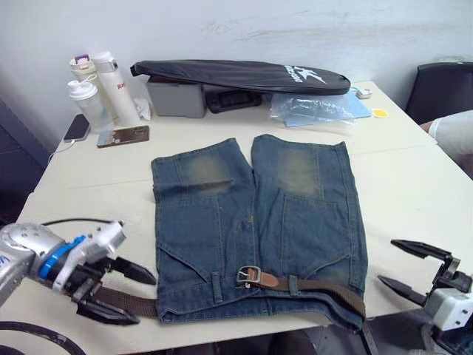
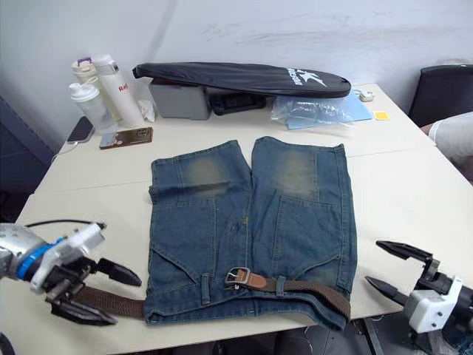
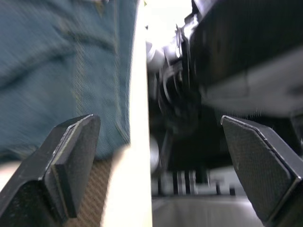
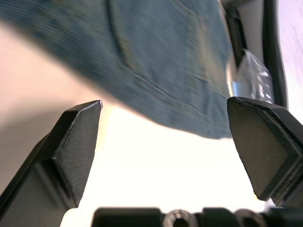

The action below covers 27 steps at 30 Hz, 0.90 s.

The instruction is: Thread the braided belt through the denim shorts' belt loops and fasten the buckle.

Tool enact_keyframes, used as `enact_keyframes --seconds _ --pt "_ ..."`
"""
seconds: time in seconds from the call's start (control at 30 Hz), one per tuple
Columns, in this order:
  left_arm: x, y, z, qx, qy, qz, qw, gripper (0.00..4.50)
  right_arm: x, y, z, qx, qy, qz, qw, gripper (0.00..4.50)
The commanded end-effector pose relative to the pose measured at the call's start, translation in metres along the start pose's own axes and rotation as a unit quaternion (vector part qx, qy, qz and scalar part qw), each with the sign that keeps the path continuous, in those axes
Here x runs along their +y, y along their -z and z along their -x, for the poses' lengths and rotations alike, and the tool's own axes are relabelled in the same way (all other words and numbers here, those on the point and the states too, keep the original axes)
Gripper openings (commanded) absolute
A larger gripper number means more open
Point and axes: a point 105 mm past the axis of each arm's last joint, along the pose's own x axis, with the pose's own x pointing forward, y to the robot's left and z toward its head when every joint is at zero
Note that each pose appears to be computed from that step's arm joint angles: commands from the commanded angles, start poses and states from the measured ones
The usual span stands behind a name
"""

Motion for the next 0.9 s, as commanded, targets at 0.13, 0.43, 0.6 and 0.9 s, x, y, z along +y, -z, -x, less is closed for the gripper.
enact_keyframes --seconds 0.13,0.43,0.6,0.9 --pt "0.03 -0.06 0.008 -0.102 -0.063 -0.07 0.99 4.48 -0.057 -0.014 -0.038 -0.019 0.08 -0.096 0.992 4.5" --pt "0.122 -0.083 -0.042 -0.062 -0.282 -0.056 0.956 4.48 -0.082 -0.027 -0.113 0.04 0.06 -0.402 0.913 4.5" --pt "0.129 -0.076 -0.07 -0.026 -0.287 -0.053 0.956 4.48 -0.053 -0.023 -0.13 0.126 -0.036 -0.448 0.884 4.5" --pt "0.146 -0.039 -0.082 0.052 -0.327 -0.018 0.943 4.48 0.026 -0.03 -0.136 0.223 -0.18 -0.503 0.815 4.5"
